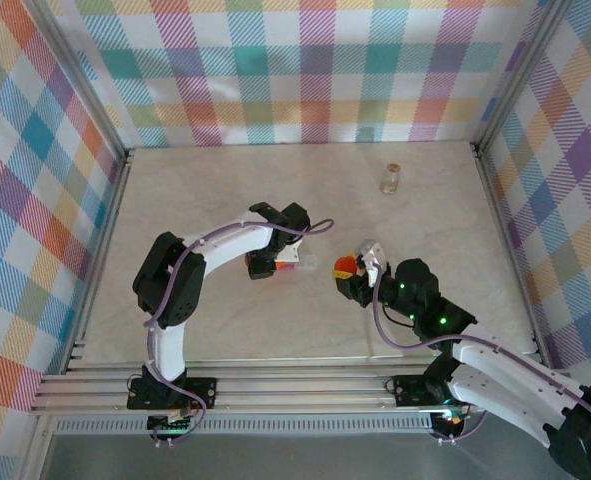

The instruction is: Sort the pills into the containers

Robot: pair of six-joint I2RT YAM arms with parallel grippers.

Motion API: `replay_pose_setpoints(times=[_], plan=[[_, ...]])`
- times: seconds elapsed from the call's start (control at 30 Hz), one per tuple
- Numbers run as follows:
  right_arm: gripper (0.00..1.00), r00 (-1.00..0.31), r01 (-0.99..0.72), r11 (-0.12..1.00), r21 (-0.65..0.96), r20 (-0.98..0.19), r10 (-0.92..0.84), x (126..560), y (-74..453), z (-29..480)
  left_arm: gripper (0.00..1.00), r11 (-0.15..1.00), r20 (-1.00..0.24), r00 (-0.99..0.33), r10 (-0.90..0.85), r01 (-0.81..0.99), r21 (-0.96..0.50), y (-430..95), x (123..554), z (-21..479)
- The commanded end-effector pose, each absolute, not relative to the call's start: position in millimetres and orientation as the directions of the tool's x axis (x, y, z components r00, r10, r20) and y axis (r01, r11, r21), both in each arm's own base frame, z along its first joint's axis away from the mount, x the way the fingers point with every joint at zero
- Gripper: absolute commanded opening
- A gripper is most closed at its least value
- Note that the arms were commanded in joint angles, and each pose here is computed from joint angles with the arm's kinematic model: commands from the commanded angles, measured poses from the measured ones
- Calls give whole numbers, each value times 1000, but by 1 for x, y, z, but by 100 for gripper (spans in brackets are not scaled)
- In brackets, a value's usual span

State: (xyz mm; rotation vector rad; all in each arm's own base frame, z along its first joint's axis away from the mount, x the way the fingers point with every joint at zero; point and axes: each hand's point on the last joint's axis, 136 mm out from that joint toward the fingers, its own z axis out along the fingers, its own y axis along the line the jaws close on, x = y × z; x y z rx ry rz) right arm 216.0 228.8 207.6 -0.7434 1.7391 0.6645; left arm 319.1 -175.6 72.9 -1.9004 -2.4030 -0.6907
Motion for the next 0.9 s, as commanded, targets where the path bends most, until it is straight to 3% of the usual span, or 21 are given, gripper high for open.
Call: replay_pose_setpoints(times=[0.0,0.87], plan=[[18,-207,-764,639,85,-971,-118,217,232,226,0,106,314,-229,921,926,364,-173,321,82],[18,-213,-767,635,91,-970,-118,217,233,225,0,37,332,-193,923,905,424,-166,319,97]])
